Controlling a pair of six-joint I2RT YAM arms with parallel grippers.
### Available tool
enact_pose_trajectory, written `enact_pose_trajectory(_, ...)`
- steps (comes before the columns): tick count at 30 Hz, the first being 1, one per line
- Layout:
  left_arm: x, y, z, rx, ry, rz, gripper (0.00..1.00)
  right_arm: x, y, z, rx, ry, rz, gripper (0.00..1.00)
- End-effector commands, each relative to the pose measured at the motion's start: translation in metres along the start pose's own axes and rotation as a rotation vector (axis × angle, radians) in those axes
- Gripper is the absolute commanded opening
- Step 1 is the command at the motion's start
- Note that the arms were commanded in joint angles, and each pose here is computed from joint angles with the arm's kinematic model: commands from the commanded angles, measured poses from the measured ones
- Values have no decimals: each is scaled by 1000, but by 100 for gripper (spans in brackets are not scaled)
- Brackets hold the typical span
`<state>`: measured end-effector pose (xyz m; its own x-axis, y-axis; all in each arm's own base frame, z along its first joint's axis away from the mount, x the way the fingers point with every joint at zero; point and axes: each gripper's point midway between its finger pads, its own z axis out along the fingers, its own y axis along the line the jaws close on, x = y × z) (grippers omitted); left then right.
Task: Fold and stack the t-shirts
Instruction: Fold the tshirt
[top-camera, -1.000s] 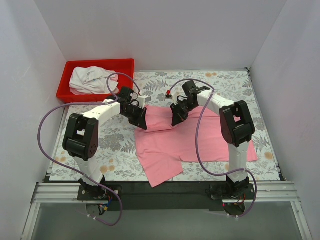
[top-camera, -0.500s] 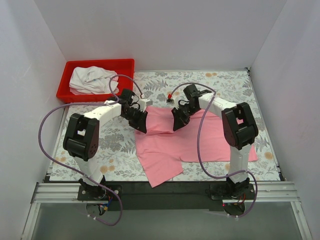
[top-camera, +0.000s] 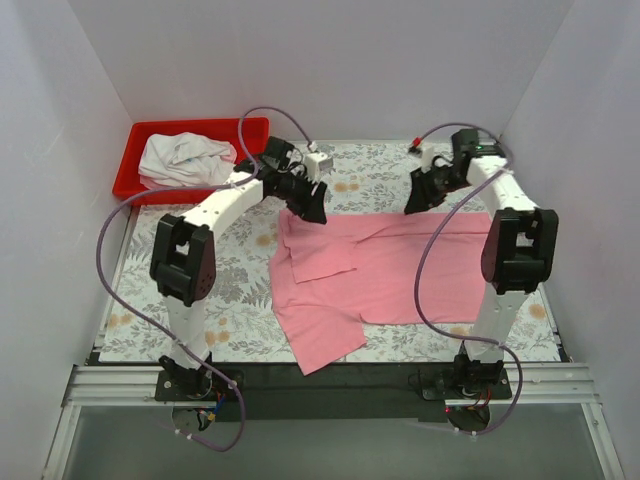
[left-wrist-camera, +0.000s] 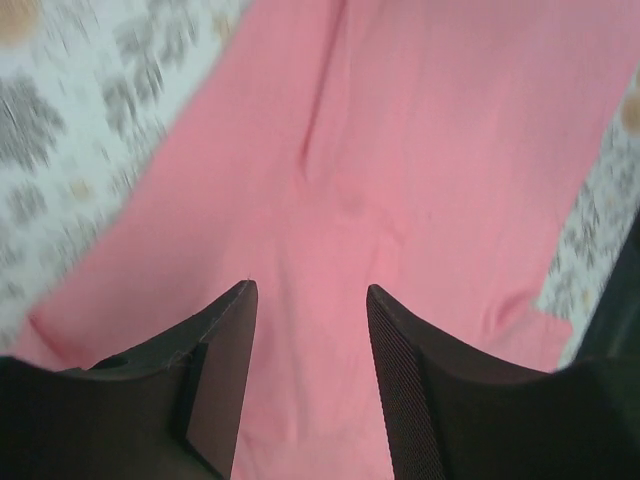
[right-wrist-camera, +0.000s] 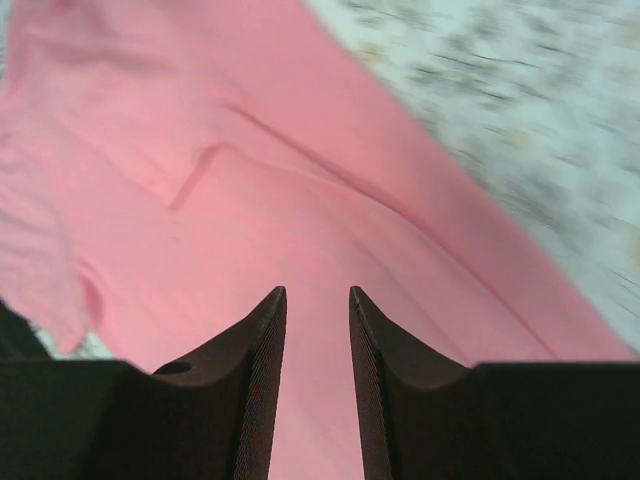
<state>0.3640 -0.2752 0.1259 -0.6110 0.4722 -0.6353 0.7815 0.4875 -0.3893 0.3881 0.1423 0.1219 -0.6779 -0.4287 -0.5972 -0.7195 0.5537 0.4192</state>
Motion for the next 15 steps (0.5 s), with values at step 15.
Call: enact_pose_trajectory(15, -108, 7, 145, 2, -156, 41, 56, 84, -203, -142, 449, 207, 62, 49)
